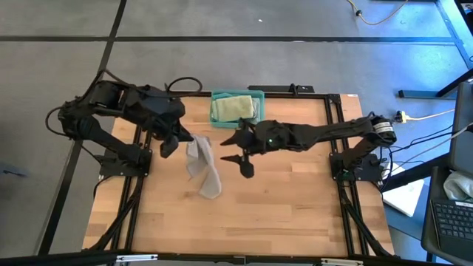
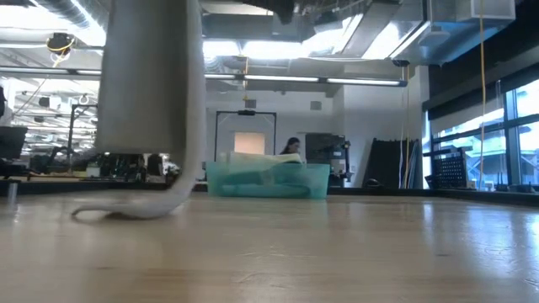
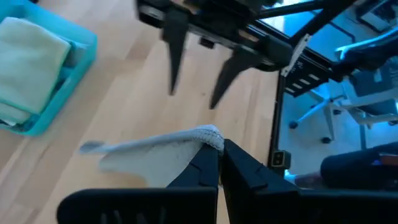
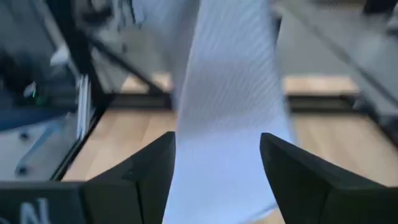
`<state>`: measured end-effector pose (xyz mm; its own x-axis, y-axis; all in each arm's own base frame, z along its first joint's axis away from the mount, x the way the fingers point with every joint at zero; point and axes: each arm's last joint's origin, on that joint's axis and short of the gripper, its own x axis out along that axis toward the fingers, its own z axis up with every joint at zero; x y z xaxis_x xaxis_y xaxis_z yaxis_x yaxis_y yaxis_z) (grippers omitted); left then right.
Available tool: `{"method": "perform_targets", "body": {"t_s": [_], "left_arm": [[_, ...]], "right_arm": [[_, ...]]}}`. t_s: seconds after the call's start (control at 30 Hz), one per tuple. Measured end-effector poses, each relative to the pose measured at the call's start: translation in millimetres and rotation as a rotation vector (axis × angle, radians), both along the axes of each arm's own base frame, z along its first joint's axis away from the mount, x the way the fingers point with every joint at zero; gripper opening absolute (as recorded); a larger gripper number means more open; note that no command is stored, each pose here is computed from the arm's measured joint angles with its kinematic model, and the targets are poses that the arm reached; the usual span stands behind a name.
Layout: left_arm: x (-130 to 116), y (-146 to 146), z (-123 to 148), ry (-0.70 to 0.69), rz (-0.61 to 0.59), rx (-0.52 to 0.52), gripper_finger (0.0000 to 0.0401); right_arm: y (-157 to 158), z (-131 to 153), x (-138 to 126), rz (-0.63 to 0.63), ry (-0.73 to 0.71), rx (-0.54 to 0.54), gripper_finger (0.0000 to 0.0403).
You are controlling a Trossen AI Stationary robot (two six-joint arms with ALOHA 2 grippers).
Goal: Fold microfiber towels
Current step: Fold the gray towel
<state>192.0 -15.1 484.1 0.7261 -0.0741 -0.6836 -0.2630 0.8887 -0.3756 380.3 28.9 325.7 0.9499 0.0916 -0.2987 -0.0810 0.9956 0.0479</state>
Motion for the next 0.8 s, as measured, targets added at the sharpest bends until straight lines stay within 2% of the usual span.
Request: {"method": "perform_targets", "body": {"t_s": [0.1,0.27,0.33,0.47,0.6,0.73,0.8], "left_arm": [[-0.6,-4.1,0.4,0.004,-0.019,-0.03,0.0],[-1.4,-9.8,0.5,0.011,-0.07,-0.083,0.0],[-1.0,-11.2,1.2,0.005,-0.091,-0.101,0.0],[2.5,-12.6,5.7,-0.054,-0.129,-0.118,0.0],[3.9,-13.0,7.7,-0.08,-0.144,-0.124,0.0],[3.4,-6.9,5.6,-0.058,-0.037,-0.094,0.0],[2.5,-3.7,4.0,-0.041,0.029,-0.066,0.0]], "right_arm": [[-4.9,11.2,4.7,-0.012,-0.135,-0.001,0.0234],[-8.9,48.0,8.2,-0.01,-0.347,-0.086,0.0229],[-13.5,60.5,11.5,-0.019,-0.383,-0.131,0.0228],[-23.4,67.4,25.4,-0.047,-0.392,-0.135,0.0228],[-25.1,66.2,36.6,-0.051,-0.393,-0.057,0.0228],[-23.0,59.3,37.5,-0.049,-0.312,0.102,0.0228],[-19.6,61.8,32.5,-0.046,-0.278,0.148,0.0228]]}}
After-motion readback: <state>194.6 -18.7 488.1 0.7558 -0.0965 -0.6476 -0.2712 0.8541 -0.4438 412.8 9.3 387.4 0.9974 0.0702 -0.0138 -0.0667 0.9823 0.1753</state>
